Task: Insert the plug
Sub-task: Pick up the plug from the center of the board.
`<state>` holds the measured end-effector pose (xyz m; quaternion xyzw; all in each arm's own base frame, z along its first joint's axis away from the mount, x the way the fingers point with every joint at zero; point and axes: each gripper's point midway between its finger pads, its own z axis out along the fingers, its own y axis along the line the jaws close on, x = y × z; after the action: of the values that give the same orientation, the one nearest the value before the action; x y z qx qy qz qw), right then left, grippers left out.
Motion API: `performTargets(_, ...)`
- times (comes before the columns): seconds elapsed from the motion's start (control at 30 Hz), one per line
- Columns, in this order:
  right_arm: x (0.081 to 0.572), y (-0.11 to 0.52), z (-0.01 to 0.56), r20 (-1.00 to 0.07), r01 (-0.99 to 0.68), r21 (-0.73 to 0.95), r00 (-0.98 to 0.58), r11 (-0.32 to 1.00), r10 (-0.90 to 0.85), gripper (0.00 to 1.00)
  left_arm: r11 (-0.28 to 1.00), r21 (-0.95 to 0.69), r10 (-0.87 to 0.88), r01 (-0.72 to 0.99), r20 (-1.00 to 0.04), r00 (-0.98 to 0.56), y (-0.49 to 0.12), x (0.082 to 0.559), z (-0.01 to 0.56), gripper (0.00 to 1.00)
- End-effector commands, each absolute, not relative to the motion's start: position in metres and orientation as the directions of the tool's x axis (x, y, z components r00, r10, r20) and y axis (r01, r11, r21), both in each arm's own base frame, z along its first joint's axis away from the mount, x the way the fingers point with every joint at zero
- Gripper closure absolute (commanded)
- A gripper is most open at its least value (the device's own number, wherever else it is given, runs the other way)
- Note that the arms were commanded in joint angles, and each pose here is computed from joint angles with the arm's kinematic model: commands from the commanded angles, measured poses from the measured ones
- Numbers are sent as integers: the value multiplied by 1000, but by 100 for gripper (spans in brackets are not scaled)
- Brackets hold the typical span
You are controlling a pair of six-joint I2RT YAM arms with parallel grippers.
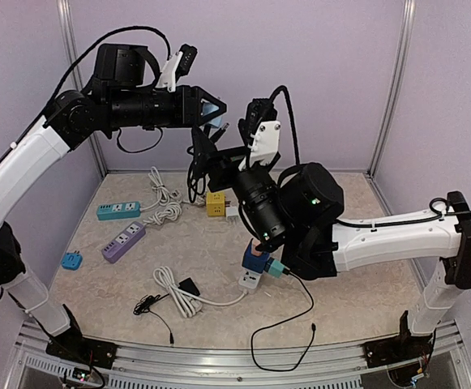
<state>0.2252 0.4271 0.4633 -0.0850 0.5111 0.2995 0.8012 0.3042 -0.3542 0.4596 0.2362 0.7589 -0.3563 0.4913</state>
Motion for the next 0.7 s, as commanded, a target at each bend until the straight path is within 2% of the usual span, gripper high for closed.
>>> performTargets(0.0,239,418,459,-867,-495,212,302,843,396,12,582,-285,-37,762,-945,-326,-359,298,489,100)
performTargets(0.23,243,422,449,-874,-512,204,288,834,391,18,561,-266,-21,784,-951,-307,-360,293,487,100)
performTargets(0.43,256,415,447,-879,-525,224,256,821,403,28,546,-230,-5,806,-963,-271,-364,290,491,100)
performTargets(0.67,262,417,458,-874,-555,208,264,805,408,30,534,-233,22,813,-957,-289,-371,290,478,100)
